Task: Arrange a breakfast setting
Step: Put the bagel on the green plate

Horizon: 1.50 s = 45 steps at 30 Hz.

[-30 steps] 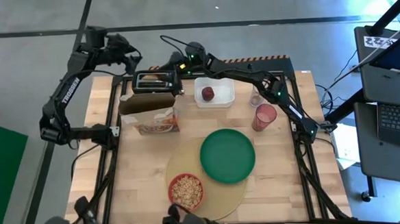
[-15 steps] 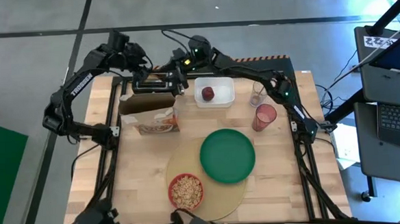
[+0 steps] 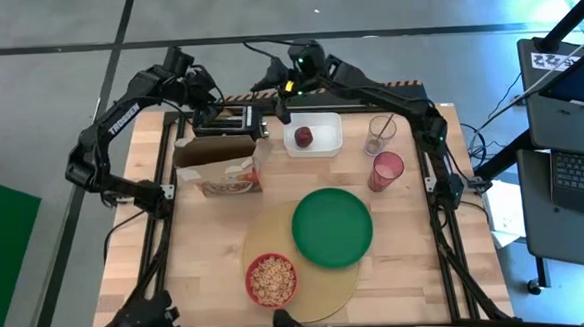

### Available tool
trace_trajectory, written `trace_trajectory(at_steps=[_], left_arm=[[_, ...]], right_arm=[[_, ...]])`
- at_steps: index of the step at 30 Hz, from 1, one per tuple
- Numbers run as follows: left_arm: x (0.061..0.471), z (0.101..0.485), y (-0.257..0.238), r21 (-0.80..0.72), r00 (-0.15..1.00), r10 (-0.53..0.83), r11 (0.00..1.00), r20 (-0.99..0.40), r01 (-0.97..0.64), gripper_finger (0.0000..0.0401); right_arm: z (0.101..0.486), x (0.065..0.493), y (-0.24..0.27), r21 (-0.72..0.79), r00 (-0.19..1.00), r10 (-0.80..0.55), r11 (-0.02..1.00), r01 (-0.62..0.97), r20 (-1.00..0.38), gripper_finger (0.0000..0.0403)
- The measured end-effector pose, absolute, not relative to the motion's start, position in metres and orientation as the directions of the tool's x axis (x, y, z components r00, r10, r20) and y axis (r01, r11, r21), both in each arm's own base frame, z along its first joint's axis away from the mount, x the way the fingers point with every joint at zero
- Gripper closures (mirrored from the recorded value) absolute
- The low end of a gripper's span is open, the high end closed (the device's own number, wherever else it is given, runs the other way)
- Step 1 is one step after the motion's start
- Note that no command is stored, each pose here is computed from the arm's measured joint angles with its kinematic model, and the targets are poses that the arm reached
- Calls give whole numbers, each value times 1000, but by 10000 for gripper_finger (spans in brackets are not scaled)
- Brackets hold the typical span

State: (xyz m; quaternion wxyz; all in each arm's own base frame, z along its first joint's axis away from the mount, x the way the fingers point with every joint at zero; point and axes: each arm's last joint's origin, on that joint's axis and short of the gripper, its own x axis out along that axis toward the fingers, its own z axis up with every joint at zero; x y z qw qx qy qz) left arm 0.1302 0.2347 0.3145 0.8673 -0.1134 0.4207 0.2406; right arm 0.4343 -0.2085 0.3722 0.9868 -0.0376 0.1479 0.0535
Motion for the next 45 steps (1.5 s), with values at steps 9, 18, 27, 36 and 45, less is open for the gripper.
trace_trajectory(at_steps=[9,18,27,36,45], left_arm=[[147,295,239,23,451,272,875,-850,-484,178],[148,288,244,51,396,286,860,-872,-508,213],[148,289,244,42,395,290,846,-872,-531,327],[147,291,241,45,394,287,852,-873,-522,393],[144,340,237,133,437,396,845,-808,-518,398]], right_arm=[[372,434,-208,-53,948,96,992,-118,-302,139],[372,434,-208,-40,947,105,992,-123,-304,139],[371,434,-208,-39,947,105,992,-123,-305,139],[371,434,-208,-45,947,97,992,-116,-307,139],[371,434,-208,-54,947,85,993,-107,-309,139]])
